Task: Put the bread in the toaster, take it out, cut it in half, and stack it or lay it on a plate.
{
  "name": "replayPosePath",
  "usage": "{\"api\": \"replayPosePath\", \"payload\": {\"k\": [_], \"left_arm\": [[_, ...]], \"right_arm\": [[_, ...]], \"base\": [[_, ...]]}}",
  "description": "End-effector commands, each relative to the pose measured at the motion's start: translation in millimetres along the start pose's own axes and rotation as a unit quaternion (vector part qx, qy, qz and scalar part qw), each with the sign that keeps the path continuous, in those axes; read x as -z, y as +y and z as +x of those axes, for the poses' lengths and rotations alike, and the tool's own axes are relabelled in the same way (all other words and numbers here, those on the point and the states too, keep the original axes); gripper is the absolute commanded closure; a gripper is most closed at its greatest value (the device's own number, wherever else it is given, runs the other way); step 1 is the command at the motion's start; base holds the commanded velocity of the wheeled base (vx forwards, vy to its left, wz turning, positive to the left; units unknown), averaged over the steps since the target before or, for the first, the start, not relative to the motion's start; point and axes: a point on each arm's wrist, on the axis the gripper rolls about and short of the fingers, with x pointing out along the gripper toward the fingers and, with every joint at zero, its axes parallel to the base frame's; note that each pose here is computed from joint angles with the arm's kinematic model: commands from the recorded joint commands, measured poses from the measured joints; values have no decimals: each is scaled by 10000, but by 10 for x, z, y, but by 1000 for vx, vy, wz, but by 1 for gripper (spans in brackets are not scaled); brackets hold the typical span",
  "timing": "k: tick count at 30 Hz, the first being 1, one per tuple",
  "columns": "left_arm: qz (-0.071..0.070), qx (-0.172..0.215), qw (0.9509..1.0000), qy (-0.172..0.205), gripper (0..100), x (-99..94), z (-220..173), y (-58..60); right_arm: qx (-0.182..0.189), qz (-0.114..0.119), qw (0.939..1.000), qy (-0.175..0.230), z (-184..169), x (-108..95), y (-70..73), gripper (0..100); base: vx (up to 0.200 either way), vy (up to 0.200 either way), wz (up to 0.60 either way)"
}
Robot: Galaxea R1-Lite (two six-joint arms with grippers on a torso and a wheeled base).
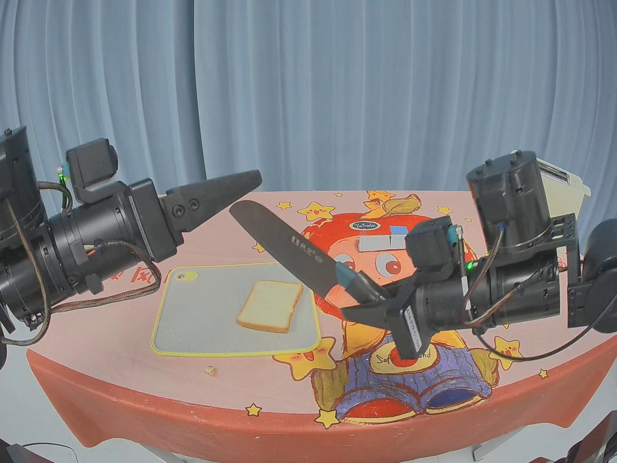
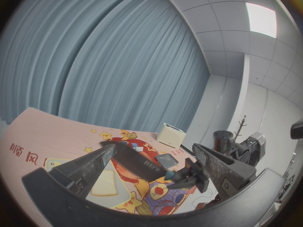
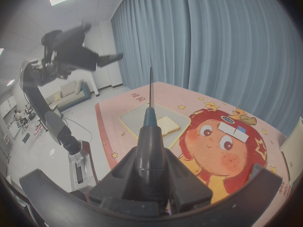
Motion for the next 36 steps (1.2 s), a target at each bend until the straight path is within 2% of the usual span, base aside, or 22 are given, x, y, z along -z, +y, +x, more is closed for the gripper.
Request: {"api": "replayPosePath", "payload": {"k": [1, 5, 8, 14, 15, 17, 18, 20, 24, 29, 33, 36], "left_arm": [[117, 134, 9998, 106, 0, -3, 59, 13], [254, 63, 9992, 315, 0, 79, 199, 84], [365, 4, 9982, 473, 0, 146, 335, 149], [555, 24, 9980, 310, 0, 169, 640, 260], [598, 11, 9979, 240, 100, 155, 670, 296], [741, 26, 9972, 140, 100, 135, 727, 391], [832, 153, 9963, 153, 100, 144, 756, 402], [928, 328, 9950, 188, 100, 153, 776, 409], [910, 552, 9941, 221, 100, 141, 746, 388], [875, 428, 9946, 367, 100, 215, 698, 459], [906, 413, 9947, 270, 100, 181, 507, 393], [919, 389, 9947, 246, 100, 191, 464, 385]], "right_arm": [[-59, -33, 9992, 383, 332, 236, 22, 100], [49, -65, 9999, 113, 485, 312, -88, 100], [169, -80, 9998, 65, 505, 327, -187, 100], [186, -59, 9997, 170, 647, 375, -226, 100], [192, -51, 9996, 192, 664, 383, -234, 100], [247, -12, 9994, 233, 705, 396, -288, 100], [253, -6, 9994, 240, 722, 395, -297, 100], [246, -6, 9993, 271, 762, 402, -299, 100], [197, -60, 9996, 207, 773, 360, -258, 100], [210, -63, 9996, 176, 757, 349, -267, 100], [196, -263, 9992, -213, 664, 126, -298, 100], [151, -325, 9986, -389, 615, 13, -289, 100]], "base": [[0, 0, 0], [0, 0, 0], [0, 0, 0], [0, 0, 0], [0, 0, 0], [0, 0, 0], [0, 0, 0], [0, 0, 0], [0, 0, 0], [0, 0, 0], [0, 0, 0], [0, 0, 0]]}}
